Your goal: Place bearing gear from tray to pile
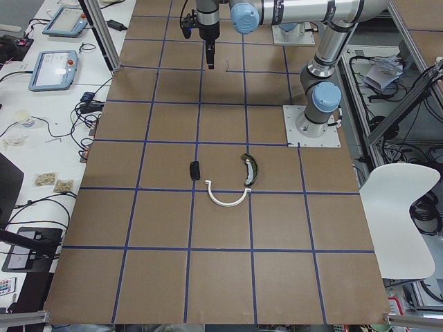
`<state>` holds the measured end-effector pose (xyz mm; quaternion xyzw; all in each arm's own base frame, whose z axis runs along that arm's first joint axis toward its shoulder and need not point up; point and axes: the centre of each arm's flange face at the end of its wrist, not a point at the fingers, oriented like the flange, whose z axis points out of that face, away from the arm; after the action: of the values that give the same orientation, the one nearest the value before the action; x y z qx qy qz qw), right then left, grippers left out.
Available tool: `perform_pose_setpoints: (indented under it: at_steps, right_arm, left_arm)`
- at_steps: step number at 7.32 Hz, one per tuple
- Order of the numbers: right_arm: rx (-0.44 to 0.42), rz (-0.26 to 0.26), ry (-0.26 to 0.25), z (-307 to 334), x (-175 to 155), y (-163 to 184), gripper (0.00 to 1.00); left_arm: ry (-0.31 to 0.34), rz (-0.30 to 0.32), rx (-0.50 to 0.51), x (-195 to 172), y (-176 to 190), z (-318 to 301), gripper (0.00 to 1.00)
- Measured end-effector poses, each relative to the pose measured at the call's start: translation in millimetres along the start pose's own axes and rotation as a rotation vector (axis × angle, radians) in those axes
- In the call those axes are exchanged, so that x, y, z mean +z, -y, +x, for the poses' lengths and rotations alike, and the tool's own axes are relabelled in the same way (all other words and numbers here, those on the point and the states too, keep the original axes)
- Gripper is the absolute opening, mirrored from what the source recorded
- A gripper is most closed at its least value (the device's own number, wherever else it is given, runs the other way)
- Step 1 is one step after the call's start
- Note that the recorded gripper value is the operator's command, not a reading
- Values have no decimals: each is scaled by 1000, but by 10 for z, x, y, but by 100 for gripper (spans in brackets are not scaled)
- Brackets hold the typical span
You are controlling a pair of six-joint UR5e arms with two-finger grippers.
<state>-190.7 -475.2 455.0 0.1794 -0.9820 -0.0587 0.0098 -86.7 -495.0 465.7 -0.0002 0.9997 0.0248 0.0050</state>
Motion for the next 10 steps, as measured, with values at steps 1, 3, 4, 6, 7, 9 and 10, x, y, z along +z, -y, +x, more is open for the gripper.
perform_pose_setpoints:
  at_steps: [1, 3, 4, 6, 7, 9, 10]
  right_arm:
    - [32, -5, 32, 409, 367, -308, 100]
    - [70, -4, 55, 1251, 1254, -690, 100]
    - [67, 7, 51, 1683, 1719, -825, 100]
    - [52, 34, 22, 2335, 2398, -959, 99]
    - [40, 50, 15, 2563, 2588, -957, 96]
    - [30, 62, 17, 2805, 2825, -913, 78]
    - [29, 62, 21, 2833, 2869, -907, 69]
  left_arm:
    - [-1, -1, 0, 5, 0, 1, 100]
    - [-2, -2, 0, 13, 1, 2, 100]
    - [-2, -1, 0, 12, 0, 2, 100]
    - [-5, -1, 1, 24, 13, 9, 100]
    - [-6, 0, 2, 28, 20, 11, 100]
    - [-7, 1, 4, 36, 25, 19, 100]
    - [-9, 2, 6, 38, 27, 30, 100]
